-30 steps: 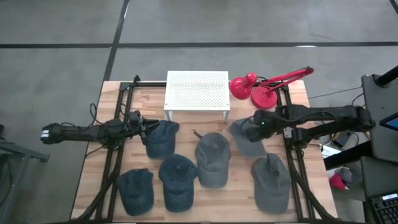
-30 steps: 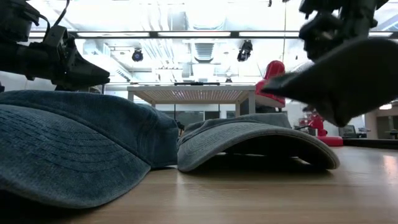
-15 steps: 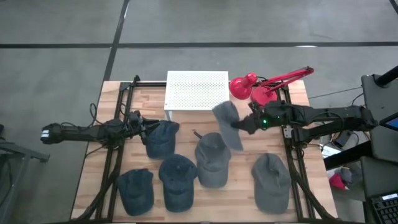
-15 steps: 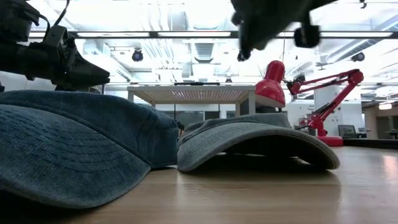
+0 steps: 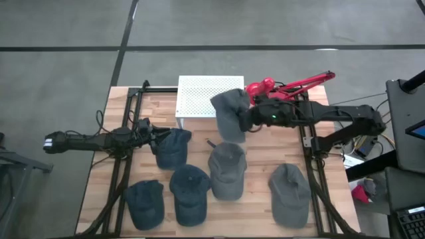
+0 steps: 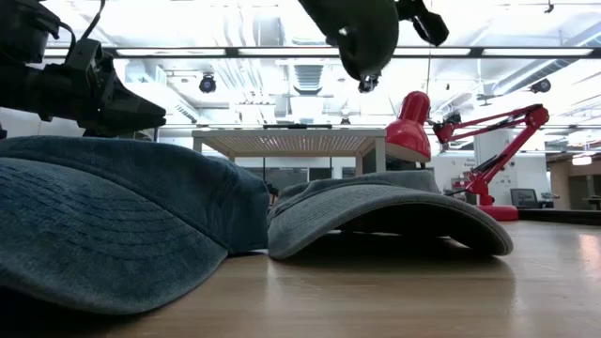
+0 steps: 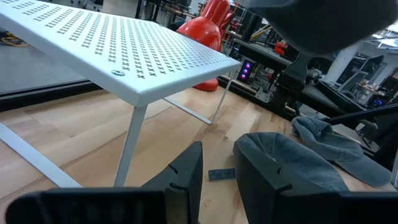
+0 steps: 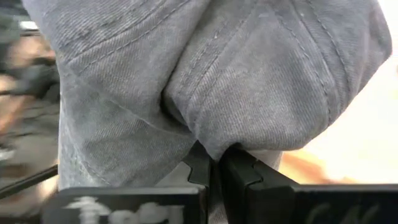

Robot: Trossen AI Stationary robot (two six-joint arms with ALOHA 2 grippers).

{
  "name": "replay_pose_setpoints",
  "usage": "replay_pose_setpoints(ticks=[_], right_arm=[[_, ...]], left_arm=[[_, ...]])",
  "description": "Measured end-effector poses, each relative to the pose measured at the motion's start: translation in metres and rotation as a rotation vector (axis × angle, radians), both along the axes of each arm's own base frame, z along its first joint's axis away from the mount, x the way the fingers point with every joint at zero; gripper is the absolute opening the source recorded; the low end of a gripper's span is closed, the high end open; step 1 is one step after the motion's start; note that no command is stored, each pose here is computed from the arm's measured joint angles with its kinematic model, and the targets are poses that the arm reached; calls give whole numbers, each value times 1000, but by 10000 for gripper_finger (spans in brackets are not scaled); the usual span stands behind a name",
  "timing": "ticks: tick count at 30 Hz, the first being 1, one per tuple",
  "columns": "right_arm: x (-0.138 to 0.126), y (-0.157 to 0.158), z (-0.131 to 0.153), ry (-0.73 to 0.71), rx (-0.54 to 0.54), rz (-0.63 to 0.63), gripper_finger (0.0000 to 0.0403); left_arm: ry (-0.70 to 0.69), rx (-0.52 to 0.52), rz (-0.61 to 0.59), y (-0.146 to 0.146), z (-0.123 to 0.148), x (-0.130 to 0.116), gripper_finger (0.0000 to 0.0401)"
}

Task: Pick & Place hat
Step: Put the top gray cap on the shelf

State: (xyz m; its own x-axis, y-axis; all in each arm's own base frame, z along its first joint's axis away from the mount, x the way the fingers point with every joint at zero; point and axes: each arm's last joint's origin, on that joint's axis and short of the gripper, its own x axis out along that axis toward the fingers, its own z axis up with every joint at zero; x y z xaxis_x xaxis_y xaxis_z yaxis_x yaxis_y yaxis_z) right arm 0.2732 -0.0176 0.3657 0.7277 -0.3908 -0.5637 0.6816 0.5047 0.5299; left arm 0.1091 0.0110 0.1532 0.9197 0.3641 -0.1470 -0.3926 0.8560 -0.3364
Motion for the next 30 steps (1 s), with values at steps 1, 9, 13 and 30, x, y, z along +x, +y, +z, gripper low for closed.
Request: replay_pose_setpoints(ticks=[1,9,13,30], right_arm=[[3,-3,3,40,-3,-35,13],[25,-33,8,249,15,-262,13],[38,-50,7,273,20,-311,13],[75,-111,-17,511,28,-386,13]], left_arm=[[0,0,0,0,0,0,94],[0,0,0,0,0,0,94],[0,0,0,0,0,0,94],[0,0,0,0,0,0,94]])
